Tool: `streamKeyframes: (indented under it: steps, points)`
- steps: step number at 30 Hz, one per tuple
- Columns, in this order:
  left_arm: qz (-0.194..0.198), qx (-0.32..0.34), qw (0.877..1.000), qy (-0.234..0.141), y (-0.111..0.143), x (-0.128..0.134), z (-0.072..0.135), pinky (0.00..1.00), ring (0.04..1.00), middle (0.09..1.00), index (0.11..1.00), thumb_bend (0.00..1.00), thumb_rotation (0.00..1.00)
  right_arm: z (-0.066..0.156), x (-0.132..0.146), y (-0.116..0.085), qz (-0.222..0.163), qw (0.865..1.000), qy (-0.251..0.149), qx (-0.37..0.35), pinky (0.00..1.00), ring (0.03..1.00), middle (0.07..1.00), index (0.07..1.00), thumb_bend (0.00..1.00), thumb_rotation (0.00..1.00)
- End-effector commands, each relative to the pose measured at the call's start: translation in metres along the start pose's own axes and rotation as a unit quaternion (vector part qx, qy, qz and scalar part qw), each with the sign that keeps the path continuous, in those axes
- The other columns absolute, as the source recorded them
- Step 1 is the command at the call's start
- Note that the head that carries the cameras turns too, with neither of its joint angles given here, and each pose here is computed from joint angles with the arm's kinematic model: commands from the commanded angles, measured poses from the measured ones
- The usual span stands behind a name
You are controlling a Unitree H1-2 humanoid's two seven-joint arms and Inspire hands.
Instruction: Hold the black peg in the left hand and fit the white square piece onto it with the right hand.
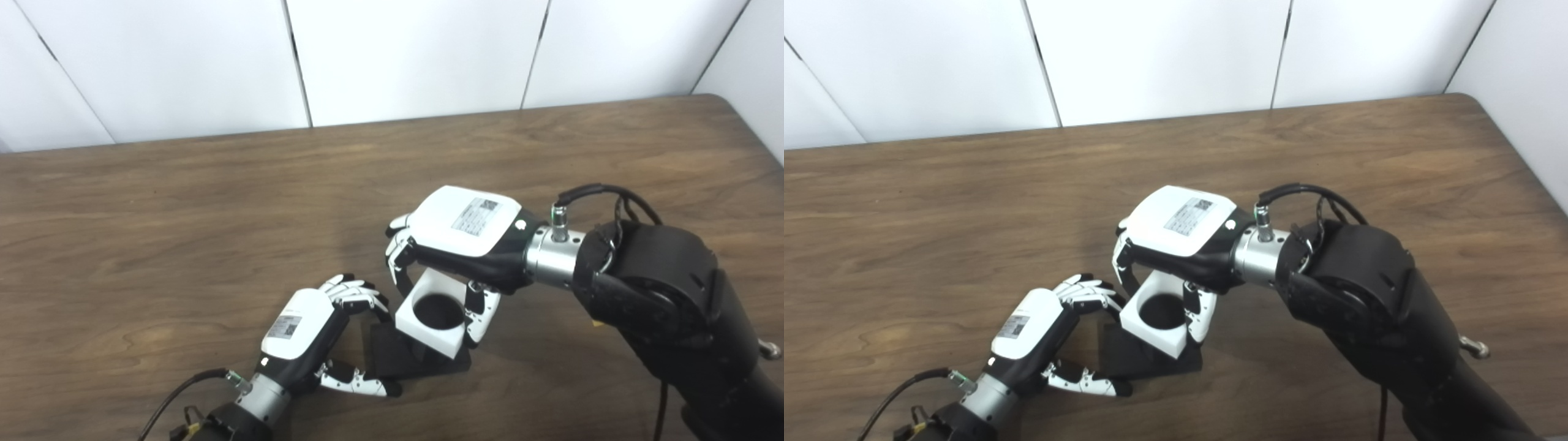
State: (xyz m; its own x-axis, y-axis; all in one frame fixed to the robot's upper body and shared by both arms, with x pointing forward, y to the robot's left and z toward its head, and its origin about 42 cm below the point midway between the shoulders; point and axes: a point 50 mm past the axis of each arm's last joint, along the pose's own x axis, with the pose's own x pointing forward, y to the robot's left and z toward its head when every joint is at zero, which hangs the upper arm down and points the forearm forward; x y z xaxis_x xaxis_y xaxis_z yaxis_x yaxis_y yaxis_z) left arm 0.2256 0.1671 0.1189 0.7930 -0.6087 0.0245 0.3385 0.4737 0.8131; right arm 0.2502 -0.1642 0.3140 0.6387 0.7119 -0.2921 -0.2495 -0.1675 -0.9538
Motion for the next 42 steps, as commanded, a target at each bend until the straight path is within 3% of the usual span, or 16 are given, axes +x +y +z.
streamKeyframes:
  steps: [1, 12, 19, 26, 27, 30, 37, 42]
  points:
    - [0.003, 0.003, 1.000, -0.015, 0.006, 0.004, 0.007, 0.92, 0.825, 0.743, 0.483, 0.52, 0.05, -0.001, -0.007, -0.007, -0.011, 1.000, 0.006, -0.028, 0.82, 0.882, 0.772, 0.482, 0.52, 0.13]
    - [0.002, 0.004, 1.000, -0.015, 0.006, 0.005, 0.008, 0.92, 0.827, 0.746, 0.483, 0.52, 0.05, -0.003, -0.008, 0.013, -0.029, 0.999, 0.015, -0.030, 0.81, 0.881, 0.791, 0.483, 0.52, 0.13]
    - [0.005, 0.002, 1.000, -0.016, 0.007, 0.005, 0.007, 0.92, 0.826, 0.744, 0.482, 0.52, 0.05, -0.002, -0.010, 0.029, -0.066, 0.997, 0.026, -0.029, 0.86, 0.872, 0.791, 0.483, 0.52, 0.13]
    - [0.004, 0.002, 1.000, -0.015, 0.007, 0.005, 0.008, 0.92, 0.827, 0.744, 0.482, 0.52, 0.05, -0.004, -0.012, 0.036, -0.055, 0.997, 0.042, -0.036, 0.88, 0.885, 0.811, 0.492, 0.52, 0.14]
    - [0.004, 0.002, 1.000, -0.016, 0.007, 0.005, 0.008, 0.92, 0.827, 0.744, 0.483, 0.52, 0.05, -0.004, -0.012, 0.036, -0.051, 0.997, 0.045, -0.036, 0.89, 0.891, 0.818, 0.581, 0.73, 0.18]
    - [0.005, 0.003, 1.000, -0.016, 0.006, 0.005, 0.008, 0.92, 0.824, 0.741, 0.482, 0.52, 0.05, -0.005, -0.012, 0.036, -0.042, 0.997, 0.054, -0.037, 0.91, 0.905, 0.831, 0.647, 0.90, 0.28]
    - [0.004, 0.003, 1.000, -0.015, 0.006, 0.005, 0.007, 0.91, 0.824, 0.742, 0.482, 0.52, 0.05, -0.006, -0.013, 0.031, -0.038, 0.996, 0.069, -0.034, 0.94, 0.928, 0.848, 0.670, 0.99, 0.42]
    - [0.005, 0.004, 1.000, -0.015, 0.006, 0.005, 0.007, 0.92, 0.822, 0.740, 0.482, 0.52, 0.05, -0.007, -0.013, 0.022, -0.050, 0.995, 0.080, -0.009, 0.96, 0.932, 0.857, 0.686, 1.00, 0.43]
